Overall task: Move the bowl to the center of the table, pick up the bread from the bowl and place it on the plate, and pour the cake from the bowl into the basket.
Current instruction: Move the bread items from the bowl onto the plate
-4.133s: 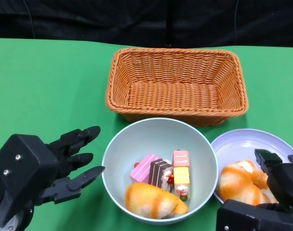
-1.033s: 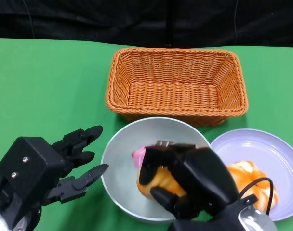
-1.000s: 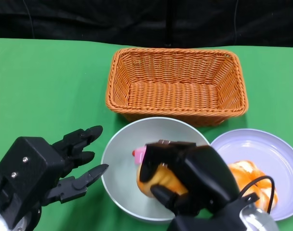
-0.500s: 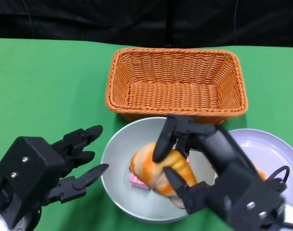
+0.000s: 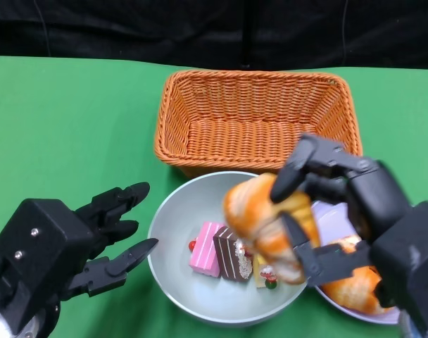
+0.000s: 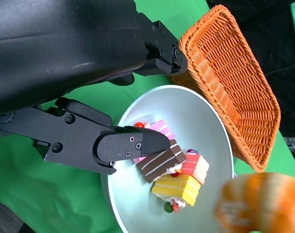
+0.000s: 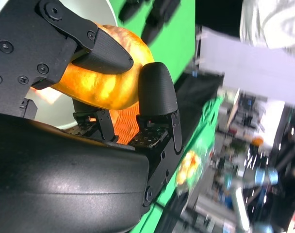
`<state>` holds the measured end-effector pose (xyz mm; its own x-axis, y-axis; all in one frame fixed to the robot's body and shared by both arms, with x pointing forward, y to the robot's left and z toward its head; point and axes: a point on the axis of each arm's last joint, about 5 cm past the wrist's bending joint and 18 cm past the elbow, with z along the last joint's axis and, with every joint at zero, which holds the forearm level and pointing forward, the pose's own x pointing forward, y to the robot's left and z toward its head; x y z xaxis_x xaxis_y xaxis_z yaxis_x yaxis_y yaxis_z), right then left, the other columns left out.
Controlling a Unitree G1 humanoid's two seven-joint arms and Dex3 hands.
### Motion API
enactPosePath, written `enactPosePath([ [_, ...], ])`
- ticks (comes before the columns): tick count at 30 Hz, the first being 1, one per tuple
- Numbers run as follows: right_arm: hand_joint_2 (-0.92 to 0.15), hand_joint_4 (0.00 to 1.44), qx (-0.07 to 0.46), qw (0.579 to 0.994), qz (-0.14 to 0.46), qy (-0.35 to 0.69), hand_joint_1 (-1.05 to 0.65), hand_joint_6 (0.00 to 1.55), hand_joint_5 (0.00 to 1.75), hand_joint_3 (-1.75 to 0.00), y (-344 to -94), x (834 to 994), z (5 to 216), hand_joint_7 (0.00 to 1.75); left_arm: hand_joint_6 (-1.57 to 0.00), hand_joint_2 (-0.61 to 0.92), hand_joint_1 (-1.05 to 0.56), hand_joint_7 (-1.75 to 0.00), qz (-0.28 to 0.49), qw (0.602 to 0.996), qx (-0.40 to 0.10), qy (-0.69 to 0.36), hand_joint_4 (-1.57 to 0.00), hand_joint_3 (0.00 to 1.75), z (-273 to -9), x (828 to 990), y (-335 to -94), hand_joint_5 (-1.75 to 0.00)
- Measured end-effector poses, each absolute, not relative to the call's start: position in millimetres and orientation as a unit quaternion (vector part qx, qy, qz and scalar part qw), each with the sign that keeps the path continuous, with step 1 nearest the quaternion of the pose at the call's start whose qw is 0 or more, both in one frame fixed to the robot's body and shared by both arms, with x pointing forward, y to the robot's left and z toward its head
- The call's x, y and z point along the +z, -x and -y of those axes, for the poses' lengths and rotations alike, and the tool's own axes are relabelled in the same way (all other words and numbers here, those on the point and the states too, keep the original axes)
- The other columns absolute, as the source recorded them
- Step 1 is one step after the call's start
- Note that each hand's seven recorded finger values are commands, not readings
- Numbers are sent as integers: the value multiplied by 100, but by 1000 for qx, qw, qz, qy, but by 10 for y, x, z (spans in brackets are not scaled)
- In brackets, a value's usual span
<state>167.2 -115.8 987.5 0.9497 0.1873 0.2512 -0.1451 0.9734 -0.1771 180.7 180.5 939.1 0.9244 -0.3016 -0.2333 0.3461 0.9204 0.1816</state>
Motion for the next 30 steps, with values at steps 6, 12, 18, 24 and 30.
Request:
enactPosePath([
  [6, -29, 98, 35, 985, 147, 86, 1, 74, 175, -164, -1687, 9871, 1285, 171, -26, 92, -43, 0, -101, 975, -166, -108, 0, 45, -1800, 9388, -1807, -62],
  [12, -23, 99, 5, 968, 196, 160, 0, 76, 175, -168, -1727, 9823, 1410, 169, -26, 92, -43, 0, -104, 975, -165, -108, 0, 46, -1804, 9376, -1810, -62],
  [18, -14, 100, -24, 903, 231, 361, -4, 85, 175, -161, -1799, 9671, 1528, 153, -26, 92, -43, 0, -105, 975, -165, -109, 0, 45, -1806, 9375, -1813, -63],
  [24, -19, 102, -28, 864, 216, 453, -5, 90, 175, -154, -1918, 9410, 1569, 148, -26, 92, -44, 0, -105, 974, -167, -108, 0, 46, -1807, 9369, -1817, -61],
  [30, -20, 101, -15, 836, 226, 500, -5, 91, 175, -144, -2044, 9236, 1619, 145, -27, 92, -44, 0, -105, 974, -167, -108, -1, 45, -1807, 9369, -1815, -62],
])
